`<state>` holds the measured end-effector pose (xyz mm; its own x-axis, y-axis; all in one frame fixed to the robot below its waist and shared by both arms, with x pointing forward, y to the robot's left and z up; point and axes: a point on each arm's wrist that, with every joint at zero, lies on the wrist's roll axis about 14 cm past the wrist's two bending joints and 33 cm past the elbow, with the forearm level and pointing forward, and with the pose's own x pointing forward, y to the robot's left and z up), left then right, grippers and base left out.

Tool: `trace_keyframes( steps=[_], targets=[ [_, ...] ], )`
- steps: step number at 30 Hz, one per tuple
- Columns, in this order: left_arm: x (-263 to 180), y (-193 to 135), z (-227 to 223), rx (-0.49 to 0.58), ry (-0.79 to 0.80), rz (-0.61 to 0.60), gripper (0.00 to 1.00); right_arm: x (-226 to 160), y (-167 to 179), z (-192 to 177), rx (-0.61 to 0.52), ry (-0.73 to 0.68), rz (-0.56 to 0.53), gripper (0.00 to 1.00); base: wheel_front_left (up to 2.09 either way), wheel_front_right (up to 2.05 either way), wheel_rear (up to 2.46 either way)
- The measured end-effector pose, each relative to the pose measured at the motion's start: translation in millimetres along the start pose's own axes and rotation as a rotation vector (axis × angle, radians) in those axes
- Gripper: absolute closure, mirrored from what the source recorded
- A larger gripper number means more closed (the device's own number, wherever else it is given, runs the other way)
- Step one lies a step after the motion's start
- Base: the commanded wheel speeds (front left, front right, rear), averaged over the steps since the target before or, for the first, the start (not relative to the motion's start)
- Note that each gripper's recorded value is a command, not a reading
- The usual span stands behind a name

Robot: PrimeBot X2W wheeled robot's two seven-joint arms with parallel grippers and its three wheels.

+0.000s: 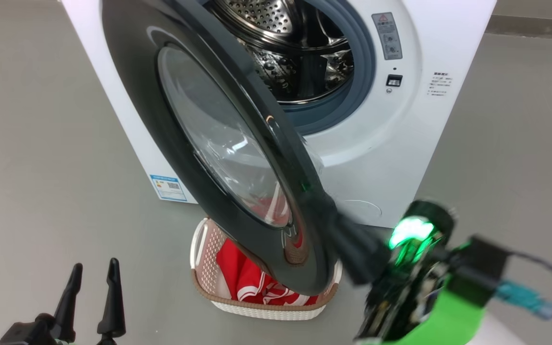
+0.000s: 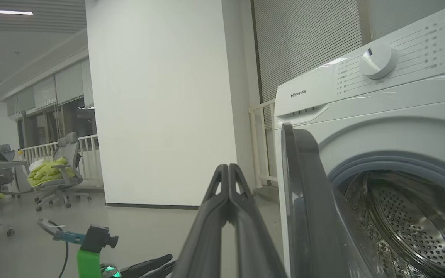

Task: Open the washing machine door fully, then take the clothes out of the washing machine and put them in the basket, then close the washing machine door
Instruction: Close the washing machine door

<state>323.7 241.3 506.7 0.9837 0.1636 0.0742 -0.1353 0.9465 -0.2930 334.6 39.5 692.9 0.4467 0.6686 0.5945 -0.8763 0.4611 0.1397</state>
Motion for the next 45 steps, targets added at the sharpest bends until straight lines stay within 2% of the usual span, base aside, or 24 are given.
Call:
trace_keyframes(
  steps=[3,9,24,36,45],
  targets=[
    [-2,2,0,-0.002,0.000,0.008,0.00,-7,14,-29,-0.012,0.101,0.058,1.00,0.00,0.00,0.00],
    [-6,7,0,0.000,0.002,0.026,0.00,-18,21,-68,-0.015,0.232,0.107,1.00,0.00,0.00,0.00],
    [-10,17,-4,0.000,0.015,0.067,0.00,-62,-21,-147,0.014,0.513,0.000,1.00,0.00,0.00,0.00],
    [0,18,-7,0.009,0.022,0.070,0.00,-70,-58,-158,0.015,0.542,-0.097,1.00,0.00,0.00,0.00],
    [14,15,-11,0.012,0.032,0.055,0.00,-74,-105,-156,-0.024,0.533,-0.194,1.00,0.00,0.00,0.00]
  ],
)
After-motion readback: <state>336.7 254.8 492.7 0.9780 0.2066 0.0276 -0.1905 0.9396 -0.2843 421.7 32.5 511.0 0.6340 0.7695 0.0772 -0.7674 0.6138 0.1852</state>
